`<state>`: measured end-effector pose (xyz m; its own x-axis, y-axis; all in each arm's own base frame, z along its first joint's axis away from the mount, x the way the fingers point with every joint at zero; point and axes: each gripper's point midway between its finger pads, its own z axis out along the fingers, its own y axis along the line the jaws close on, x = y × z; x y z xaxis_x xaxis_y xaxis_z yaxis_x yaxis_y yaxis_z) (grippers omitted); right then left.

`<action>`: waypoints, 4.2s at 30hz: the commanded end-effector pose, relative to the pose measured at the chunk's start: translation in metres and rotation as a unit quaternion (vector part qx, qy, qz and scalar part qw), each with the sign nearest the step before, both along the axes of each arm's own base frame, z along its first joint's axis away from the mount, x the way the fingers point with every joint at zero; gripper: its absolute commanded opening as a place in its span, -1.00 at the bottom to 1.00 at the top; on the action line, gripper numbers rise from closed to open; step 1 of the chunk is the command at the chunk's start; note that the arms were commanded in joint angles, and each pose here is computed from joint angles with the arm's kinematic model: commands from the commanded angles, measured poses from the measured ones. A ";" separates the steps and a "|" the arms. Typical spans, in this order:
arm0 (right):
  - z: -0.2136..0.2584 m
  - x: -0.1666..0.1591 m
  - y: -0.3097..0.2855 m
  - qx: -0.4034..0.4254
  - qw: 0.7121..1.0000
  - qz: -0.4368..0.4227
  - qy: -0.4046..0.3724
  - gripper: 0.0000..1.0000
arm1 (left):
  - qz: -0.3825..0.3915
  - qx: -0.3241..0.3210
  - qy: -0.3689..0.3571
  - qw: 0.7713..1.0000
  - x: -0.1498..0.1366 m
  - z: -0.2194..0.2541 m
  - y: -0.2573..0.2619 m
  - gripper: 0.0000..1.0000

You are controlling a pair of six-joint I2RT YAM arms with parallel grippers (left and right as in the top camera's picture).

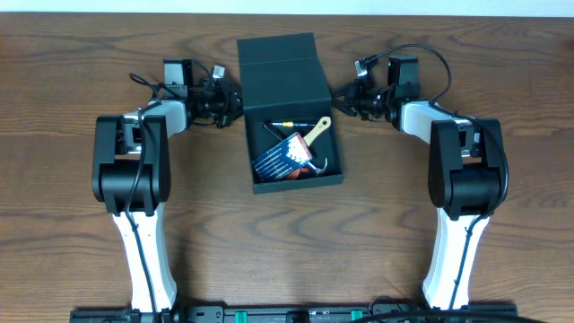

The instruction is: Pack container

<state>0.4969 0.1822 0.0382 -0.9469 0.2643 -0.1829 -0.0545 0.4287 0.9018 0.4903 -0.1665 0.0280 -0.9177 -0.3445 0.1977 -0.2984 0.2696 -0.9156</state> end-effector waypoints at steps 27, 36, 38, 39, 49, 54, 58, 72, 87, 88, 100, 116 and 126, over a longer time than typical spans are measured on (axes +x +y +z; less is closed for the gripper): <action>0.030 -0.026 0.028 0.078 0.988 0.113 -0.067 -0.97 | -0.027 -0.037 -0.043 0.998 0.004 0.023 -0.004 -0.89; 0.032 -0.022 0.028 0.072 0.986 0.116 -0.092 -0.97 | -0.038 -0.046 -0.094 0.994 0.012 0.040 -0.006 -0.89; 0.034 -0.022 0.028 0.073 0.986 0.117 -0.099 -0.98 | -0.039 -0.047 -0.100 0.993 0.014 0.042 -0.006 -0.89; 0.034 -0.021 0.028 0.073 0.985 0.117 -0.101 -0.97 | -0.041 -0.048 -0.102 0.993 0.014 0.043 -0.006 -0.88; 0.038 -0.018 0.027 0.070 0.983 0.117 -0.123 -0.96 | -0.049 -0.052 -0.135 0.988 0.017 0.051 -0.007 -0.89; 0.036 -0.014 0.024 0.060 0.983 0.110 -0.134 -0.99 | -0.050 -0.051 -0.152 0.986 0.019 0.055 -0.007 -0.89; 0.036 -0.013 0.024 0.058 0.982 0.113 -0.143 -0.97 | -0.050 -0.051 -0.159 0.985 0.020 0.056 -0.007 -0.89; 0.046 -0.006 0.024 0.036 0.960 0.131 -0.245 -0.99 | -0.061 -0.039 -0.212 0.975 0.022 0.060 -0.007 -0.89; 0.061 0.001 0.025 0.038 0.943 0.134 -0.303 -0.98 | -0.072 -0.027 -0.269 0.960 0.026 0.066 -0.007 -0.89; 0.062 0.001 0.025 0.038 0.943 0.134 -0.304 -0.98 | -0.072 -0.027 -0.273 0.959 0.026 0.068 -0.007 -0.89; 0.077 0.000 0.027 0.051 0.928 0.145 -0.339 -0.98 | -0.073 -0.025 -0.314 0.946 0.035 0.090 -0.007 -0.89; 0.077 -0.001 0.027 0.056 0.930 0.147 -0.333 -0.98 | -0.083 -0.029 -0.362 0.928 0.037 0.137 -0.009 -0.89; 0.077 -0.001 0.027 0.061 0.935 0.143 -0.318 -0.97 | -0.100 -0.040 -0.379 0.919 0.027 0.161 -0.015 -0.89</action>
<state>0.5014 0.2013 0.1169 -0.6732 0.0888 -0.7341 -0.6999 0.2439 0.6713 0.5226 -0.1746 0.1471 -0.8844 -0.1992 -0.4220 0.3843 0.2021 -0.9008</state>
